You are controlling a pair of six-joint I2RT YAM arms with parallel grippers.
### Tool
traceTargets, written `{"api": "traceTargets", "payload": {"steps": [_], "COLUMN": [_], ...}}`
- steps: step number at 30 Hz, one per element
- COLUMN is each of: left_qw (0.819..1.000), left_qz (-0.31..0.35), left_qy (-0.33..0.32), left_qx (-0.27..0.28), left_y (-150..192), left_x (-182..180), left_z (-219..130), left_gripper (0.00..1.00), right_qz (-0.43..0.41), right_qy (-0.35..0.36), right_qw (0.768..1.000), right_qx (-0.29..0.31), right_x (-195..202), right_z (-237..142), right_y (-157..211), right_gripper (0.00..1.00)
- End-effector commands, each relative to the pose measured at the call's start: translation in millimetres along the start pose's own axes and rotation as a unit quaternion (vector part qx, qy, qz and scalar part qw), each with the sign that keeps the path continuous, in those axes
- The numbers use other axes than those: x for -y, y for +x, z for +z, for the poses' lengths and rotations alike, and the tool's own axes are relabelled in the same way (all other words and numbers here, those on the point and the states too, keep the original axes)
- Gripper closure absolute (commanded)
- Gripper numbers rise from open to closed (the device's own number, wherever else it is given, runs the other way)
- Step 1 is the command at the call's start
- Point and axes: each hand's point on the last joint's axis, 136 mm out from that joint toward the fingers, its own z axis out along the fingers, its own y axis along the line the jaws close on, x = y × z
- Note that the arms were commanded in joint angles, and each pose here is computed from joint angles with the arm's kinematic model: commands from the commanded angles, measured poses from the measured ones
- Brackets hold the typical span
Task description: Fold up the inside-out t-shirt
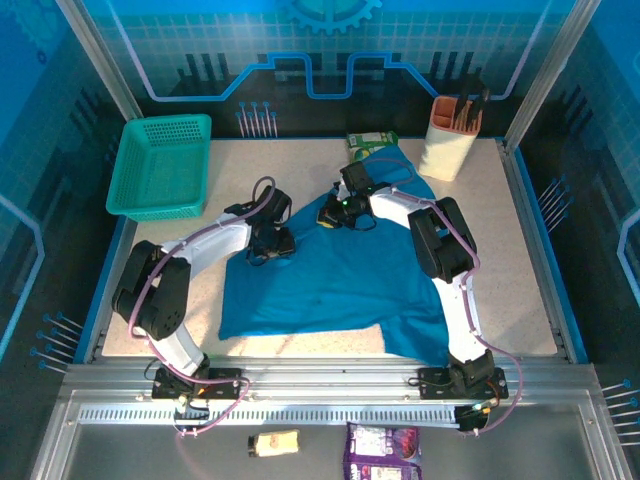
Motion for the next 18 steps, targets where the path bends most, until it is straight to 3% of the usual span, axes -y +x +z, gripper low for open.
{"api": "traceTargets", "payload": {"steps": [1,9,17,18], "left_qw": [1.0,0.999,0.999,0.999], "left_qz": [-0.01,-0.008,0.002,0.004], "left_qy": [0.002,-0.032,-0.029,-0.027], "left_qx": [0.002,0.012,0.038,0.047], "left_y": [-1,-8,-28,-34], "left_x": [-1,-14,-12,-13], "left_z": [8,14,4,-2], "left_gripper": [0.67,0.66,1.0,1.0], "right_qz": [-0.003,-0.004,-0.004,-0.003], "right_qy": [0.002,0.001,-0.025,-0.034], "right_qw": [1.0,1.0,1.0,0.999], "right_qx": [-0.002,-0.001,0.003,0.001], "right_x": [-1,-4,-27,-33], "right_z": [6,7,-6,-12], "right_y": [0,0,2,5], "right_gripper": [1.0,1.0,0.99,0.92]}}
